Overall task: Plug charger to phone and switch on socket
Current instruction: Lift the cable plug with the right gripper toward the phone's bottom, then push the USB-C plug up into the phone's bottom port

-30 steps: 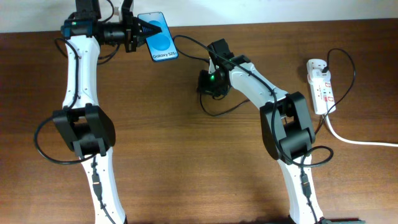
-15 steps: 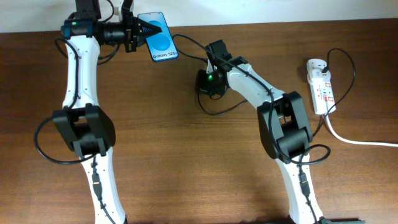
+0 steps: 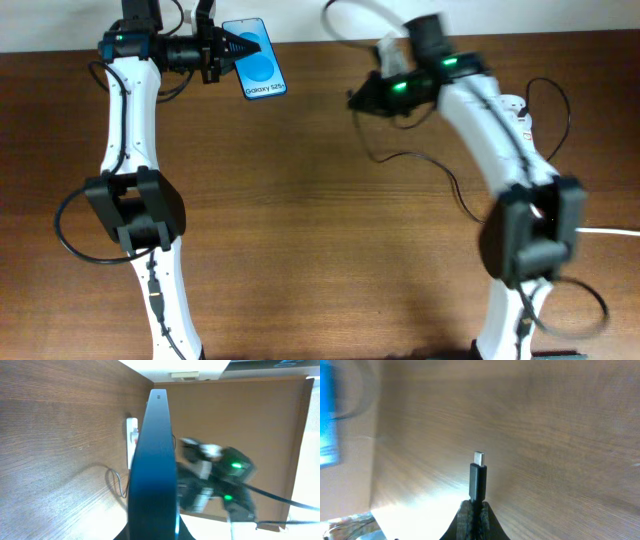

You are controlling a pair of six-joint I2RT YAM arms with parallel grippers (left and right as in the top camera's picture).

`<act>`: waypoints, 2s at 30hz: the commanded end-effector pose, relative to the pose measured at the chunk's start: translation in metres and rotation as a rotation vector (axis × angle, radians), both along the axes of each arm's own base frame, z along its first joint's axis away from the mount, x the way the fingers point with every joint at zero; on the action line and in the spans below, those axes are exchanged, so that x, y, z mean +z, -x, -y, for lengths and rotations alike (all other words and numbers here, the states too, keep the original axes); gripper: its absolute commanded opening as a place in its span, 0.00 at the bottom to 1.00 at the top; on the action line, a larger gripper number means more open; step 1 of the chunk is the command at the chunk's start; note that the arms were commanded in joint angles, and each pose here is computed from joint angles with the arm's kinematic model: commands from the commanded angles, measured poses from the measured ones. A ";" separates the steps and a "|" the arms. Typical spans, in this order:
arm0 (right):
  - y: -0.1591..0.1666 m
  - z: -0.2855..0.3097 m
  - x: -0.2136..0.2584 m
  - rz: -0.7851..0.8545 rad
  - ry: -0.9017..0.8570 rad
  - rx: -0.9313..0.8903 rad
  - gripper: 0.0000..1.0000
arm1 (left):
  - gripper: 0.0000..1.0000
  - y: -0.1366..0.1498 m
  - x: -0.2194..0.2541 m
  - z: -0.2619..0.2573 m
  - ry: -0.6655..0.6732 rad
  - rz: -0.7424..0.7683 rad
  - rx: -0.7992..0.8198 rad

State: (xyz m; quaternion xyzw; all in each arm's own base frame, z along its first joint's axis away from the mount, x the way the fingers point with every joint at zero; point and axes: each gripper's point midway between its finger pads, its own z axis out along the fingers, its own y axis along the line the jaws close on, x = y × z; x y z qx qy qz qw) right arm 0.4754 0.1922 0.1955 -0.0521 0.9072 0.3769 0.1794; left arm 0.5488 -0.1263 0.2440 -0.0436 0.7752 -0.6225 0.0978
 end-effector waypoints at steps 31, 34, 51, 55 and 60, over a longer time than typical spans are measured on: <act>0.078 -0.109 0.058 -0.004 -0.217 0.160 0.04 | 0.00 0.019 0.018 0.047 0.060 0.120 -0.145; 0.083 -0.115 0.057 -0.013 -0.218 0.171 0.04 | 0.00 0.019 0.024 0.046 0.090 0.126 -0.158; 0.075 -0.125 0.066 0.048 -0.236 0.166 0.04 | 0.00 0.025 0.036 0.047 0.164 0.058 -0.190; 0.074 -0.124 0.067 0.053 -0.235 0.163 0.04 | 0.00 0.025 0.036 0.047 0.164 0.057 -0.190; 0.069 -0.126 0.072 0.091 -0.243 0.161 0.04 | 0.00 0.025 0.036 0.047 0.163 0.057 -0.189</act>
